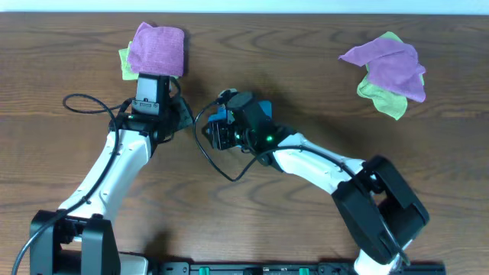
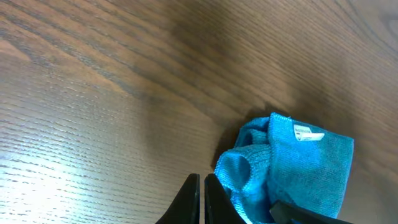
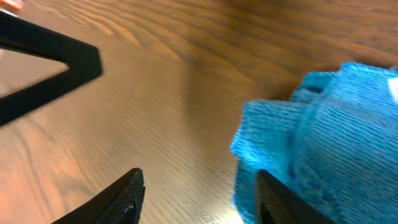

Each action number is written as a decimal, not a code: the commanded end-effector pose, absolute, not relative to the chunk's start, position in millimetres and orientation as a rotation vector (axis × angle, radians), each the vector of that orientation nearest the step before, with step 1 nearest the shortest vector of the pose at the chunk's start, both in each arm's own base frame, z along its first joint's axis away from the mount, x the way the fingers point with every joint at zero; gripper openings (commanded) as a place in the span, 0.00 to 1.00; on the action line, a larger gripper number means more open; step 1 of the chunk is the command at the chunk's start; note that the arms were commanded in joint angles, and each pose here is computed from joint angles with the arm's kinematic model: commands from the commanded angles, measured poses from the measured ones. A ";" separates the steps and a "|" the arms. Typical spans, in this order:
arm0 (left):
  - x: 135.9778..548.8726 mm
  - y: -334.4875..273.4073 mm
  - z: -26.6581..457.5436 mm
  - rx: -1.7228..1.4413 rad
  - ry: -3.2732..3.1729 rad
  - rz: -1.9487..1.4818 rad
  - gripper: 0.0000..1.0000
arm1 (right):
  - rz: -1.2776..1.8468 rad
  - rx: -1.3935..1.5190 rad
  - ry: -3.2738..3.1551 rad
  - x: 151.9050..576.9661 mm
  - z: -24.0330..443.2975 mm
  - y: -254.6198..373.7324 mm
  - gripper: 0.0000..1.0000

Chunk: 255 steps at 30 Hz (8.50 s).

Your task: Fold the cloth

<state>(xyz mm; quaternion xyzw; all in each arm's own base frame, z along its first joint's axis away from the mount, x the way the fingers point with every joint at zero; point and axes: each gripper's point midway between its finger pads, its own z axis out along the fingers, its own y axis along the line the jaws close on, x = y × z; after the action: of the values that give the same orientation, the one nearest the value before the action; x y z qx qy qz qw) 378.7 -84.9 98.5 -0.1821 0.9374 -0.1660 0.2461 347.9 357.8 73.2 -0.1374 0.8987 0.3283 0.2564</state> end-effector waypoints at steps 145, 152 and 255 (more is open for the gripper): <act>313.0 -147.5 20.3 -1.051 2.460 -1.181 0.95 | 0.277 0.272 2.151 166.4 165.6 29.6 0.99; 320.7 -159.5 5.8 -1.073 2.444 -1.221 0.96 | 0.277 0.272 2.150 166.5 165.6 29.7 0.99; 570.3 54.9 88.0 -0.764 2.353 -0.715 0.06 | 0.277 0.272 2.151 166.4 165.6 29.6 0.99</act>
<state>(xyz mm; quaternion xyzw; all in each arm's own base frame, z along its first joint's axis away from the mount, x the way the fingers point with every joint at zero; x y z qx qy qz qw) 566.6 34.1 84.9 -0.2914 0.8721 -0.2961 0.2585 166.3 33.5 165.5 0.0971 0.8763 0.1157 0.4575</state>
